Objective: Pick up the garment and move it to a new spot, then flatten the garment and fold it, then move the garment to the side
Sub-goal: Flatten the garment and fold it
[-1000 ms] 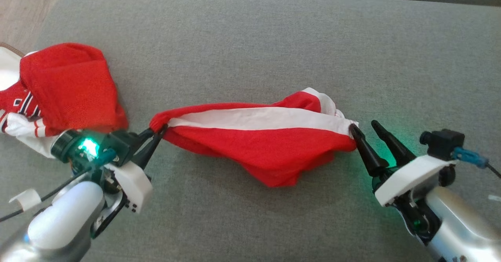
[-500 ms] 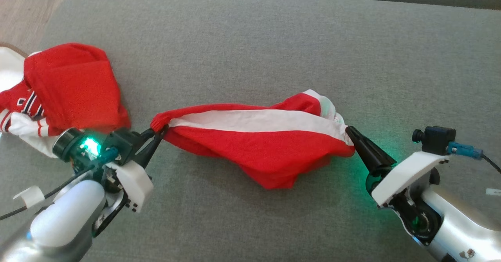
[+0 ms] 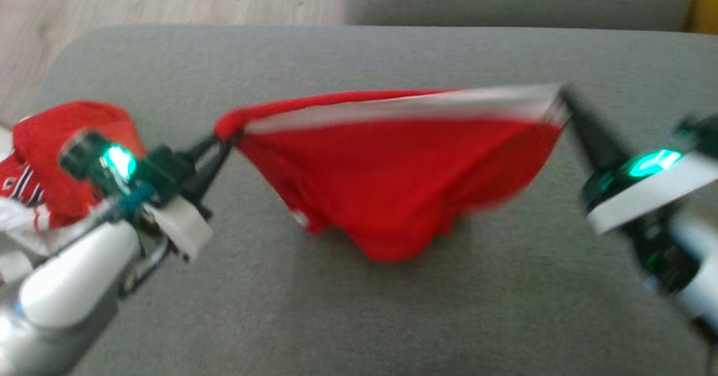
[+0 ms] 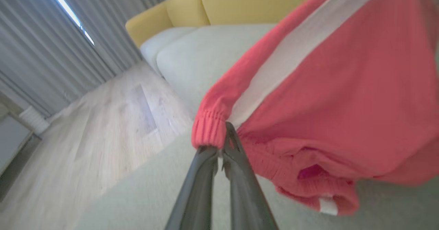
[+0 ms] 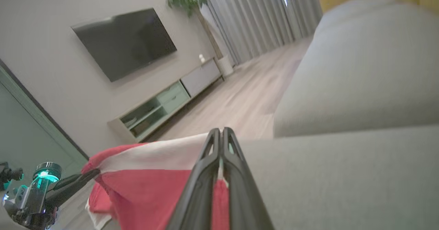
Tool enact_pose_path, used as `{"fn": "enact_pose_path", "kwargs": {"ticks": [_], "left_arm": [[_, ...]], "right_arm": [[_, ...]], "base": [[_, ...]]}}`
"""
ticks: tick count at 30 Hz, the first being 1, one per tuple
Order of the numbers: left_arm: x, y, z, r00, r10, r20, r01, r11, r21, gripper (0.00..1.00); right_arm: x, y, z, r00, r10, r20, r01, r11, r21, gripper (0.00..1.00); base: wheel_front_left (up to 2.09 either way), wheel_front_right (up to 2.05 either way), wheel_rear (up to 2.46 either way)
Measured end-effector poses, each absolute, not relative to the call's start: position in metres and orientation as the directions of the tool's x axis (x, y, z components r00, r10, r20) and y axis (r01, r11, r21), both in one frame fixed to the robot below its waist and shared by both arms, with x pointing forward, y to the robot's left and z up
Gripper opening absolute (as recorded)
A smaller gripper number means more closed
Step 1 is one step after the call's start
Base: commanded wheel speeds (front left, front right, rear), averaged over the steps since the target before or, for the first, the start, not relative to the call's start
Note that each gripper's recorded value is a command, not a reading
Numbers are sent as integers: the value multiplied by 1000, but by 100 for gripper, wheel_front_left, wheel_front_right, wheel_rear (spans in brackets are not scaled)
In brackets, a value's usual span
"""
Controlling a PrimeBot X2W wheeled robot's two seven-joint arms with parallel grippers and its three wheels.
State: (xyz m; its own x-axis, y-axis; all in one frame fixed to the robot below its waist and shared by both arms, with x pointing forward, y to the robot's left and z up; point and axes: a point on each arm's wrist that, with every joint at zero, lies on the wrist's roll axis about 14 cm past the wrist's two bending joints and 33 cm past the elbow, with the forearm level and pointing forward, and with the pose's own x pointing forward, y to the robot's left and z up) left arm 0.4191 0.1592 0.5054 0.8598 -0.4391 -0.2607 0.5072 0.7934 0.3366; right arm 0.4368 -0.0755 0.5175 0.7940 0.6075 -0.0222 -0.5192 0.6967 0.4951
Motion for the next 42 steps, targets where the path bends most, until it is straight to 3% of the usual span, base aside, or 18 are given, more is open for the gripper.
{"fn": "enact_pose_path", "kwargs": {"ticks": [7, 18, 24, 30, 37, 42], "left_arm": [[451, 117, 611, 814, -578, -59, 523, 685, 506, 0], [474, 34, 722, 668, -738, 92, 553, 576, 602, 0], [505, -2, 703, 628, -778, 12, 633, 520, 573, 0], [560, -23, 696, 604, -788, 117, 625, 560, 545, 0], [583, -27, 696, 603, -777, 181, 593, 587, 551, 0], [582, -21, 668, 617, -775, 133, 615, 581, 533, 0]], "right_arm": [[448, -140, 635, 820, 519, 242, -567, 796, 213, 0], [430, -190, 781, 723, 468, 508, -494, 864, -94, 0], [467, -211, 782, 770, 417, 483, -415, 902, -119, 0], [519, -231, 769, 810, 306, 501, -361, 933, 13, 0], [528, -238, 778, 788, 277, 550, -350, 936, 31, 0], [528, -229, 747, 816, 318, 483, -374, 927, 22, 0]], "base": [[0, 0, 0], [0, 0, 0], [0, 0, 0], [0, 0, 0], [0, 0, 0], [0, 0, 0]]}}
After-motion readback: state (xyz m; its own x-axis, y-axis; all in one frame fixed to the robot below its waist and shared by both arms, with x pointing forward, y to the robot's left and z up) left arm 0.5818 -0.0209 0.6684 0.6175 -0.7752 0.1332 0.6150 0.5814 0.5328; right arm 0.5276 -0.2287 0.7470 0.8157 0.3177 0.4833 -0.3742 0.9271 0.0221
